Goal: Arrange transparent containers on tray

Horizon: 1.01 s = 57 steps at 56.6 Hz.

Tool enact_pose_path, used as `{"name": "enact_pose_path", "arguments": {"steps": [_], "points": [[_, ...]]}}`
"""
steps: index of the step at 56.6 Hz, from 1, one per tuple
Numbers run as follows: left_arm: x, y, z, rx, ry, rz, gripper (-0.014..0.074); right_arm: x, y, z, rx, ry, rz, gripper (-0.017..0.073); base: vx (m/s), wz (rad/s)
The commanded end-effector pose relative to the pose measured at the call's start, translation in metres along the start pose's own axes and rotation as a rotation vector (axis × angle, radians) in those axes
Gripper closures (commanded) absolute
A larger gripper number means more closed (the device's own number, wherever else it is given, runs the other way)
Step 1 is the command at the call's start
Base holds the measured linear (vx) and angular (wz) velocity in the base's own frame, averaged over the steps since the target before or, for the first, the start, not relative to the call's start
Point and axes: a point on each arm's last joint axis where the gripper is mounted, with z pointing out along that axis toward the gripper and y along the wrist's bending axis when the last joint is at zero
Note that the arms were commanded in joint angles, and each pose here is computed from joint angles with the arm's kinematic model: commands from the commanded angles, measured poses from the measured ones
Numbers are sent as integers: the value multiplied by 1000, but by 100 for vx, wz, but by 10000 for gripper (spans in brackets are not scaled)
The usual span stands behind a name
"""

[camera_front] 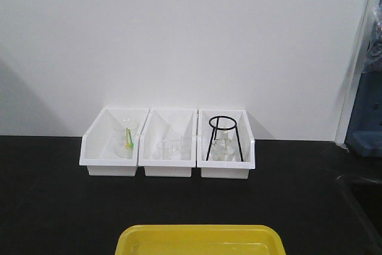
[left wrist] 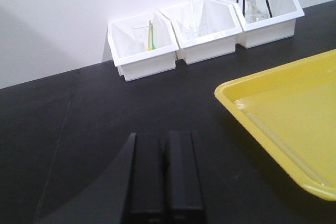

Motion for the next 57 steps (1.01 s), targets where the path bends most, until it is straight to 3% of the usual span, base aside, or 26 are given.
{"name": "enact_pose_path", "arguments": {"steps": [1, 13, 26, 57], "points": [[1, 2, 0, -28, -81, -18, 600, -17, -1, -1, 5, -111, -9, 571, 0, 0], [2, 2, 1, -35, -83, -7, 600, -17, -1, -1, 5, -109, -9, 571, 0, 0], [2, 3, 1, -44, -85, -54, 600, -17, -1, -1, 5, -109, -9, 571, 0, 0], [2, 3, 0, -44, -85, -54, 600, -17, -1, -1, 5, -109, -9, 571, 0, 0]]}}
